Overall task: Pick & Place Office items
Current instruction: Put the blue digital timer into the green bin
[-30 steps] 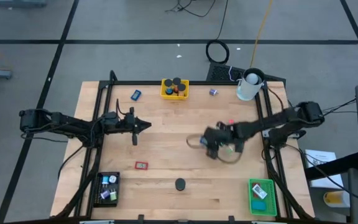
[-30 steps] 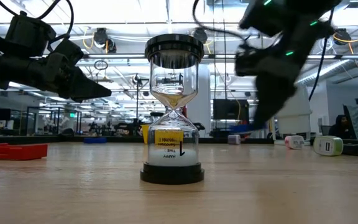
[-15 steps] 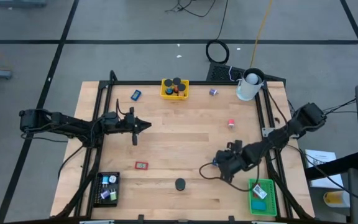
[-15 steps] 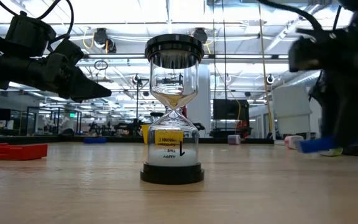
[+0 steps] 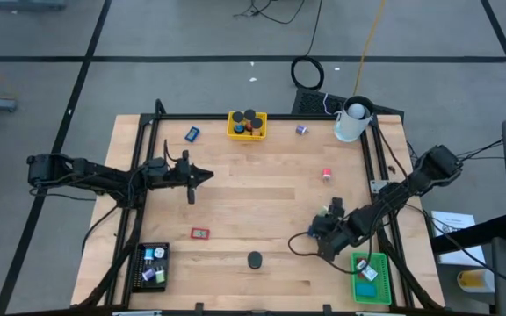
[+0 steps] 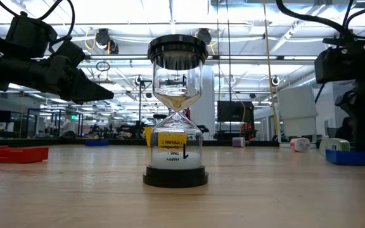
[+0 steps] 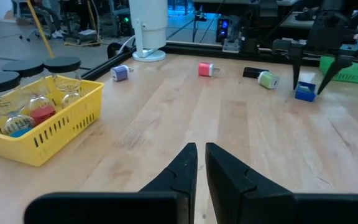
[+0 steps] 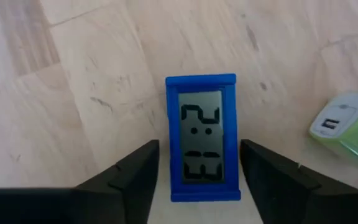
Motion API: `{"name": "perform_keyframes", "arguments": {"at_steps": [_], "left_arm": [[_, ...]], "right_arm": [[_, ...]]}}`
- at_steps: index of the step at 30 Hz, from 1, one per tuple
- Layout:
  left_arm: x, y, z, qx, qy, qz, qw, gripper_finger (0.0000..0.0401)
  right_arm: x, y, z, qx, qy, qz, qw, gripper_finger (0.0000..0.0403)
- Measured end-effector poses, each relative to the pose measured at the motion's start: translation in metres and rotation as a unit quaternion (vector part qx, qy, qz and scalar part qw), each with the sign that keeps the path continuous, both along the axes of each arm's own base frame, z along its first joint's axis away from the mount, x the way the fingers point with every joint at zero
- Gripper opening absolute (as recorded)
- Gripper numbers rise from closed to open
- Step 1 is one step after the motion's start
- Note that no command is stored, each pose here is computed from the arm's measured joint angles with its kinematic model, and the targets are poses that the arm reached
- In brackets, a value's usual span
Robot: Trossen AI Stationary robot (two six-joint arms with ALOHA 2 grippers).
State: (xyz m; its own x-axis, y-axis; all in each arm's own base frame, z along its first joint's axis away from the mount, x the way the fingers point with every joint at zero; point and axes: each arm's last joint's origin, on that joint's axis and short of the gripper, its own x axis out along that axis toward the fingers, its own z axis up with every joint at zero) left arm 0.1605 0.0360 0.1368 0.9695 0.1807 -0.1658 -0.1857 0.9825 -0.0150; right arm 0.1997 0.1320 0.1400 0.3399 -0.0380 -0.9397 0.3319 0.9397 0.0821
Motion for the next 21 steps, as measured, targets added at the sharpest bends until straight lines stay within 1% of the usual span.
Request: {"name": "perform_keyframes", "arguments": {"at_steps": [5,9,11,15,17,21], "left_arm": [[0.000,0.000,0.000,0.000,0.000,0.000,1.000,0.0042],[0.000,0.000,0.000,0.000,0.000,0.000,1.000,0.0042],[0.000,0.000,0.000,0.002,0.000,0.000,1.000,0.0042],[0.000,0.000,0.000,0.002,0.000,0.000,1.000,0.0042],[0.000,0.000,0.000,0.002,0.000,0.000,1.000,0.0042],[0.000,0.000,0.000,0.002,0.001,0.000,1.000,0.0042]], "right_arm": [[-0.004,-0.004,0.005,0.010,0.021,-0.026,0.999,0.0257],[-0.003,-0.008,0.018,0.024,0.046,-0.051,0.997,0.0283],[0.001,-0.009,0.025,0.026,0.046,-0.058,0.997,0.0294],[0.013,-0.007,0.043,0.026,0.030,-0.040,0.998,0.0303],[0.018,-0.007,0.049,0.015,0.026,-0.036,0.999,0.0304],[0.023,-0.010,0.049,-0.014,0.065,-0.041,0.997,0.0304]]}}
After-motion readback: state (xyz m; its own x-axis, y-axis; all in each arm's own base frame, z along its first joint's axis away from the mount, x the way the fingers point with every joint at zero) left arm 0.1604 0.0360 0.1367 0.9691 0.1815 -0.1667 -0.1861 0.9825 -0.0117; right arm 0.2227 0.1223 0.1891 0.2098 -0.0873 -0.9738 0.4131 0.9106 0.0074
